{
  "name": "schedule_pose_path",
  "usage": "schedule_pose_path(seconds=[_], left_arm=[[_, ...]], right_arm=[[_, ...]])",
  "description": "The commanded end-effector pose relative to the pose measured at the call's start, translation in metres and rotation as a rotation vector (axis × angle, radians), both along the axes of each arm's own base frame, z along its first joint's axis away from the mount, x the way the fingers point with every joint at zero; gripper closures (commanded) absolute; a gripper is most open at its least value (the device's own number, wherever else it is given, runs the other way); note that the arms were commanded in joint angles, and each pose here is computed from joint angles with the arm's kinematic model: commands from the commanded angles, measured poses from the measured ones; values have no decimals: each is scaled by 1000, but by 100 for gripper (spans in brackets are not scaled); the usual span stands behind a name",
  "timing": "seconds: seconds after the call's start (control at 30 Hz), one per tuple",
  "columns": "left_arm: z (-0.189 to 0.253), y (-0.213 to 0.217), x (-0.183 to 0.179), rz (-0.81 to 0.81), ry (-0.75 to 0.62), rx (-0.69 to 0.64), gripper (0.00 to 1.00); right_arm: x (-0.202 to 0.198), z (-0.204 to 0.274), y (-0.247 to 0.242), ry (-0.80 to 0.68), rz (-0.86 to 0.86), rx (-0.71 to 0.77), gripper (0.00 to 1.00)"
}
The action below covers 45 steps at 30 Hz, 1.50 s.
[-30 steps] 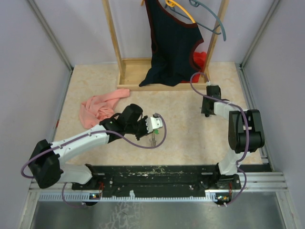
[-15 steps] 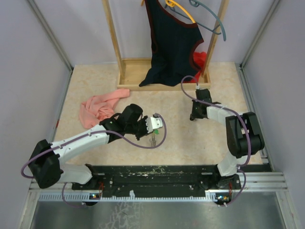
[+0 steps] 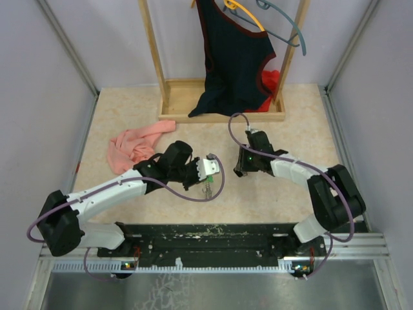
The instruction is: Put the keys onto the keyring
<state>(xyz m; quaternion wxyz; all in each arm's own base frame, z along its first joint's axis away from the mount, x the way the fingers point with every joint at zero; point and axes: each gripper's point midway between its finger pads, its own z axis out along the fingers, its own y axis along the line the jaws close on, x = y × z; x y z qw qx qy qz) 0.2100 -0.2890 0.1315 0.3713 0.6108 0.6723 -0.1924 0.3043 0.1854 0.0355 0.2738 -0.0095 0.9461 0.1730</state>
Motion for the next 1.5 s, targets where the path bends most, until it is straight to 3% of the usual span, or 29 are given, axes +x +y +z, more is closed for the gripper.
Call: schedule_pose_path(seconds=[0.0, 0.17, 0.33, 0.6, 0.8, 0.97, 1.1, 1.47], left_arm=[[8, -3, -3, -25, -10, -31, 99], [6, -12, -9, -64, 16, -69, 99], [17, -19, -6, -69, -7, -120, 99], [12, -21, -9, -78, -18, -164, 99], [23, -22, -12, -112, -51, -185, 99], [16, -20, -12, -113, -21, -136, 99], [14, -20, -11, -111, -5, -114, 99], [8, -18, -12, -120, 6, -79, 99]], right_arm=[[10, 53, 8, -199, 95, 54, 64], [0, 68, 8, -304, 239, 37, 57], [-23, 80, 28, -411, 400, 160, 56], [-35, 96, 29, -552, 474, 182, 55], [-55, 116, 46, -746, 654, 264, 60], [-82, 138, 57, -995, 816, 354, 64], [-97, 146, 68, -1030, 924, 395, 68], [-117, 153, 89, -1164, 1134, 379, 68]])
